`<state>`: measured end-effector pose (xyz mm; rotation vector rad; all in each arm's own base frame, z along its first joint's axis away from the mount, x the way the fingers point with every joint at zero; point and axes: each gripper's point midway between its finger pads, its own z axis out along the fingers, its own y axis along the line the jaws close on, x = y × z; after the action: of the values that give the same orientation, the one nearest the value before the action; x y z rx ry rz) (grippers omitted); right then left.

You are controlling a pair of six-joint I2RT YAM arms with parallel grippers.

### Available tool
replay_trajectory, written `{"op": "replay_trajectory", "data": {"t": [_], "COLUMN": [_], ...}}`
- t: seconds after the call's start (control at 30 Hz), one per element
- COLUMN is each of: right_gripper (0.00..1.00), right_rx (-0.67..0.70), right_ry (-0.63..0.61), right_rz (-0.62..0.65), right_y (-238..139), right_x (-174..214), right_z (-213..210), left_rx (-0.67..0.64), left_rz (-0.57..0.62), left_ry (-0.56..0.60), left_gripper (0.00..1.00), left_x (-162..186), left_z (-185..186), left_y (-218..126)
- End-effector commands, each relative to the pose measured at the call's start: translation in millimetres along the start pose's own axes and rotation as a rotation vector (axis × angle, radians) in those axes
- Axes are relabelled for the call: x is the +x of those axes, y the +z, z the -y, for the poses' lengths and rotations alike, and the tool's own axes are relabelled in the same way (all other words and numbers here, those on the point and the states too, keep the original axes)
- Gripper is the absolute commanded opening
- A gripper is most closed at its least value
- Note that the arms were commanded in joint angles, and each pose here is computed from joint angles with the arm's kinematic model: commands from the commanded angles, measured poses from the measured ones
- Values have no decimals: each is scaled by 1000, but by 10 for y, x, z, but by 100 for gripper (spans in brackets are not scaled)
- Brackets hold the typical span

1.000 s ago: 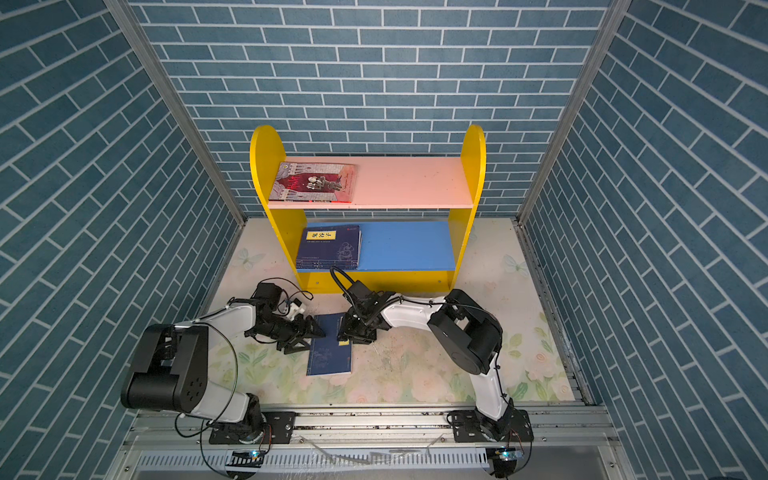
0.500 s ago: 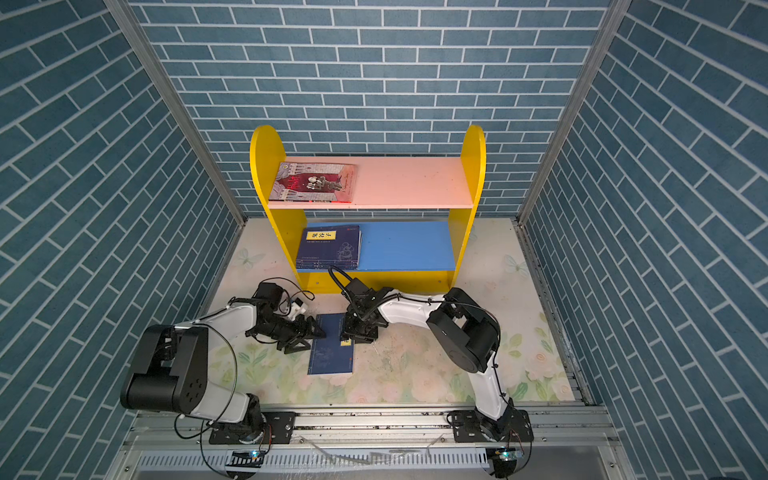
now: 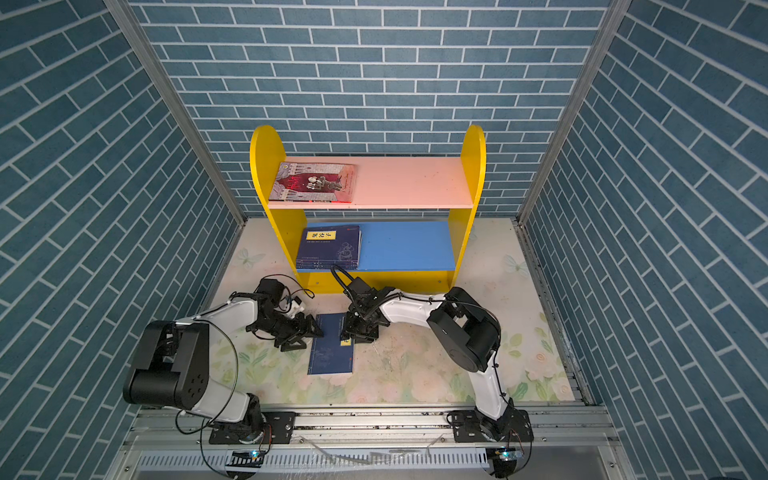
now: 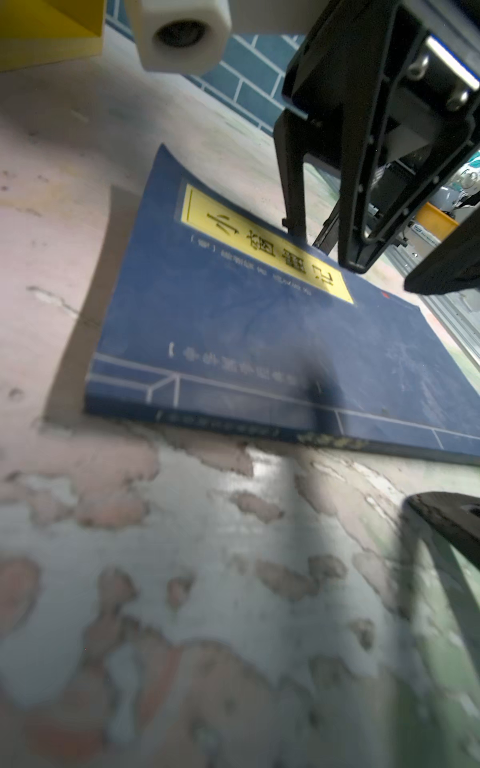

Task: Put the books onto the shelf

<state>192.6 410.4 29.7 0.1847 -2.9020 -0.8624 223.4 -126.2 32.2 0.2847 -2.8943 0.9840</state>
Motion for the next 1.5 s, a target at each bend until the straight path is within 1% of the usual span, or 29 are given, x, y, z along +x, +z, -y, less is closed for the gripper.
{"op": "replay_trajectory", "data": {"t": [0.0,0.13,0.3,0.43,0.6,0.73,0.83,1.0,1.17,1.3,1.4,1.47], "right_gripper": [50,50,50,50,50,50,50,50,50,50,50,50], "right_rx": [154,154,162,170,159,135,121,95,75,66,69,65], "right_ry": [87,89,95,96,92,87,89,90,87,84,83,80], "right_rz": [-78,-79,-86,-88,-84,-89,-84,-78,-75,-73,-69,-60], "right_y": [311,313,325,324,299,312,306,307,298,285,267,245], "right_x": [205,202,212,214,192,186,178,168,165,161,159,138], "right_z": [559,548,569,583,551,512,505,470,433,410,404,385], "left_rx": [-33,18,97,182,246,343,381,417,468,475,460,455], "left_rz": [-92,-122,-110,-57,17,66,92,92,85,80,77,78], "left_ry": [-25,-49,-33,2,75,90,116,112,53,39,39,45], "left_gripper": [79,78,75,73,71,71,71,72,73,72,70,67], "left_x": [193,159,118,47,54,83,91,111,65,68,98,119], "left_z": [-203,-158,-22,193,421,590,674,732,780,785,776,786], "left_y": [240,329,323,212,-13,-116,-186,-218,-203,-204,-220,-245]}}
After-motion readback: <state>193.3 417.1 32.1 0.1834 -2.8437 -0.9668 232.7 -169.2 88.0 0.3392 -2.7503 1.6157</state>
